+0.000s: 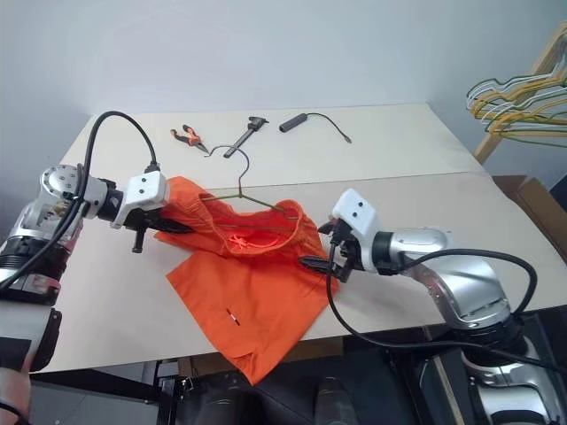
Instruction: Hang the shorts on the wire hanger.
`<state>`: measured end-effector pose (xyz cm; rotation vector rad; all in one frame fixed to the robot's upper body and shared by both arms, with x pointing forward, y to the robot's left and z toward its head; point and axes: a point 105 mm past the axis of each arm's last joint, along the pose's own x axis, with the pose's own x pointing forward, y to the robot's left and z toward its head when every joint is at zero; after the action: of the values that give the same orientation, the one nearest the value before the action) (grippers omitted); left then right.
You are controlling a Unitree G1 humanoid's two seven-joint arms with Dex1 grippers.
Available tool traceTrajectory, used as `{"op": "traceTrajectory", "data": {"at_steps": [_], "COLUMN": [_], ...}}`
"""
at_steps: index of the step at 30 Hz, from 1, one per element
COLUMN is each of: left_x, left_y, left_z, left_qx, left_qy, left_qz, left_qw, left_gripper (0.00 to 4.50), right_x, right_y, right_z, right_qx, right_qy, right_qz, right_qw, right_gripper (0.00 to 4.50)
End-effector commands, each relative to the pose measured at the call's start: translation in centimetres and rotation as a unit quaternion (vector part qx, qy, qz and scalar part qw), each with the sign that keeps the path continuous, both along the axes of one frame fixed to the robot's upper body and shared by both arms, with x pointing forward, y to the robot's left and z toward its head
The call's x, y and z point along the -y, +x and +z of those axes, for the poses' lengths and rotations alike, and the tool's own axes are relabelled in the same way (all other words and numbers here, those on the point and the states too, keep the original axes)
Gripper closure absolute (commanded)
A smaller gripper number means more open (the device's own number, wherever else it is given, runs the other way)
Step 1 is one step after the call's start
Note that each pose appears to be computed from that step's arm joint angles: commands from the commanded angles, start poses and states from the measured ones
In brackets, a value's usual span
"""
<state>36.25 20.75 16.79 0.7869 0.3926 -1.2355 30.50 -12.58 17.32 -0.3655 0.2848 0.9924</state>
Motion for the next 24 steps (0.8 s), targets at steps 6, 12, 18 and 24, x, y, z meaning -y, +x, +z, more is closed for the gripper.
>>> {"op": "traceTrajectory", "data": {"at_steps": [6, 12, 18, 24], "left_x": [0.3, 0.6, 0.6, 0.3], "left_y": [0.0, 0.3, 0.3, 0.2], "left_z": [2.2, 2.4, 2.5, 2.7], "left_qx": [0.028, 0.03, 0.03, 0.031], "left_qy": [0.007, 0.013, 0.015, 0.015], "left_qz": [-0.029, -0.034, -0.04, -0.037], "left_qw": [0.999, 0.999, 0.999, 0.999], "left_gripper": [4.5, 4.5, 4.5, 4.5], "right_x": [-2.2, -9.1, -12.9, -13.4], "right_y": [1.2, 2.5, 3.2, 3.2], "right_z": [9.2, 7.9, 7.9, 7.9], "right_qx": [0.104, 0.08, 0.065, 0.059], "right_qy": [0.074, 0.042, 0.063, 0.078], "right_qz": [0.083, 0.141, 0.159, 0.176], "right_qw": [0.988, 0.986, 0.983, 0.98], "right_gripper": [0.04, 0.04, 1.21, 3.34]}}
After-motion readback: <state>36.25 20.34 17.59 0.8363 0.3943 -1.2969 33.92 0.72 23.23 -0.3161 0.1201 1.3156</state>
